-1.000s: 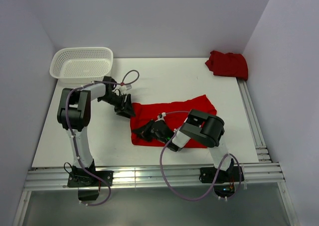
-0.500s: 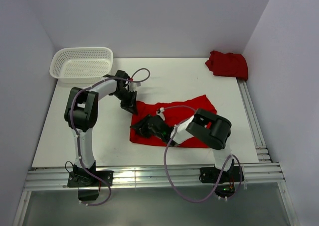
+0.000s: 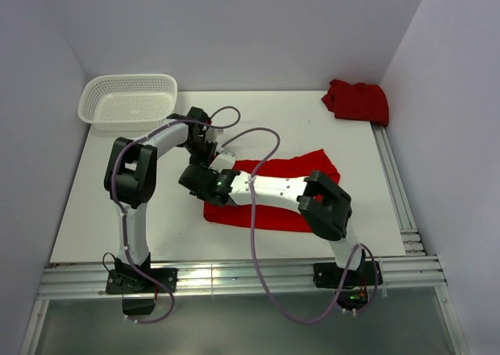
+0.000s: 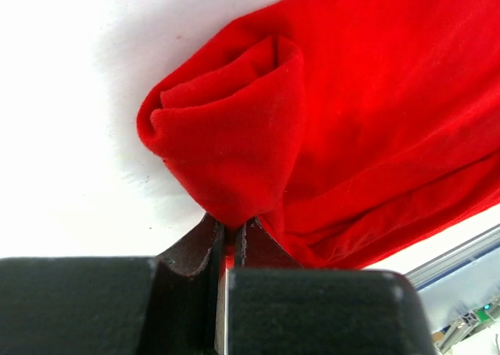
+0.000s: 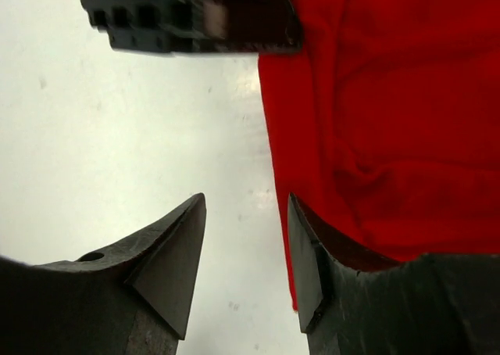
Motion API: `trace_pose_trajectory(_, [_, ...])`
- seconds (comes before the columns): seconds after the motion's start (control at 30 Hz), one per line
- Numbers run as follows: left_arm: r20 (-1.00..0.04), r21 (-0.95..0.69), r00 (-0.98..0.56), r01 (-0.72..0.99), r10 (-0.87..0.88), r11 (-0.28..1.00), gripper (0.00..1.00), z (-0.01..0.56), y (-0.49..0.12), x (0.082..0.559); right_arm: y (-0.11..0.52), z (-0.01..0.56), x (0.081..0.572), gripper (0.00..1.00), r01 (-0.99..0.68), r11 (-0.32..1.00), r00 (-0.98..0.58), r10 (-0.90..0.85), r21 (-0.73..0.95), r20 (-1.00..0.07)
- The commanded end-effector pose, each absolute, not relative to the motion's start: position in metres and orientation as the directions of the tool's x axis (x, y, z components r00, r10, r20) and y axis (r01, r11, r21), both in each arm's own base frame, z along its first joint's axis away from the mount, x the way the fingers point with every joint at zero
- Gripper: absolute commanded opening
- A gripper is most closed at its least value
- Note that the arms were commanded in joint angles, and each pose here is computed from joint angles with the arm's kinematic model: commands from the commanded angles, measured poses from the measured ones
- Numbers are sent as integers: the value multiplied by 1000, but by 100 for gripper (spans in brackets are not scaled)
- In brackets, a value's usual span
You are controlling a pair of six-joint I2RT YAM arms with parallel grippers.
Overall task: Roll the t-shirts
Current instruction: Roll the tshirt
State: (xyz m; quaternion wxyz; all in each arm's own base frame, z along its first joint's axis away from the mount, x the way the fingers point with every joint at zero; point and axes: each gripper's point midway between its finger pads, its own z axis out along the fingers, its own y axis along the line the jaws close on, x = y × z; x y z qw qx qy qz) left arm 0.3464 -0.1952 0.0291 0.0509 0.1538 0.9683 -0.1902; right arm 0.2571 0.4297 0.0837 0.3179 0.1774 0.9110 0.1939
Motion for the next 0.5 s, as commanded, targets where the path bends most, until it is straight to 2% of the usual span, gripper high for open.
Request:
trace_pose_trajectory(0.0, [-178,-315,-941,333,289,889,0,39,-199,351,388,66,266,53,211,964,-710,266,164,-653])
trace_pose_trajectory(0.2, [-176,-291,-935,348,307,891,0,41,-203,348,397,56,280,52,208,978,-706,168,26,-688])
trace_pose_trajectory(0.33, [-175,-287,-934,351,312,891,0,39,-204,346,400,55,286,52,205,979,-692,145,0,-707])
trace_pose_trajectory(0.4, [-172,-284,-934,351,313,892,0,38,-204,346,401,53,287,50,204,979,-693,134,-14,-709])
trace_pose_trajectory(0.47, [-174,-282,-932,357,319,890,0,39,-206,345,400,51,286,41,208,978,-697,133,-21,-705])
